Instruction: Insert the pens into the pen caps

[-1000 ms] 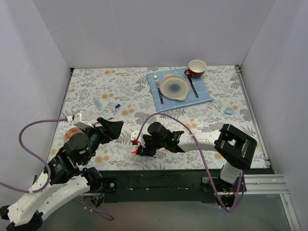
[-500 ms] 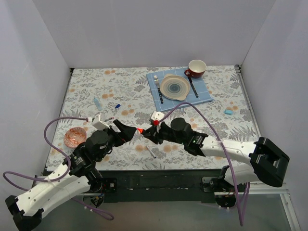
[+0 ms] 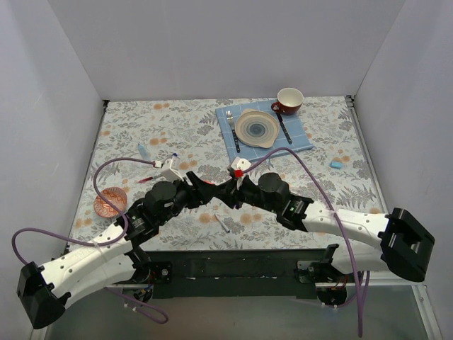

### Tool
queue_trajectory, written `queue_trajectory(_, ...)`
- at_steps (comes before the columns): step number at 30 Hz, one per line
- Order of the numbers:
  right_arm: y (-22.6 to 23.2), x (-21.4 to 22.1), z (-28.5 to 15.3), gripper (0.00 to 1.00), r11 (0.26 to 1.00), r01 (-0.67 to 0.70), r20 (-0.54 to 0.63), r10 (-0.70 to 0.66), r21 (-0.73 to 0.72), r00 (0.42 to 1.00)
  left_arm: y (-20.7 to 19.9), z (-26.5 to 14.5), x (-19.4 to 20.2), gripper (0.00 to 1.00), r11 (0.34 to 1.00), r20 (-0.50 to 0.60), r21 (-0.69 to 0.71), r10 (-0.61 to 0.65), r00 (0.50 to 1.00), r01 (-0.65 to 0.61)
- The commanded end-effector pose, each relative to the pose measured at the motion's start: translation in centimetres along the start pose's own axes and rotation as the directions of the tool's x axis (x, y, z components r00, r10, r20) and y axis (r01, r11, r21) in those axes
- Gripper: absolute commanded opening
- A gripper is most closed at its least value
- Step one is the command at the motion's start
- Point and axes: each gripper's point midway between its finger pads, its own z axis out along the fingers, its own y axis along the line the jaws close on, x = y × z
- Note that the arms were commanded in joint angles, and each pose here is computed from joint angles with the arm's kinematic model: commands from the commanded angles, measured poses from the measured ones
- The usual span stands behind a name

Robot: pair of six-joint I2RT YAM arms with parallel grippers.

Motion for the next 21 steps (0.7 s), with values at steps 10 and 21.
queue_trajectory(10,3.0,-2.9,-1.7,0.19,0.988,-0.072,0.062,0.081,-0.138,0.995,-3.4,-0.1,0.4,0.0,0.98,-0.036,0.172,0.107,0.994,-0.099)
queue_trajectory(21,4.6,-1.4,-7.6,0.57,0.914,-0.267,-0.066,0.26,-0.305,0.963,-8.2,-3.5,0.0,0.0,0.859,-0.04,0.402,0.363,0.931,-0.317)
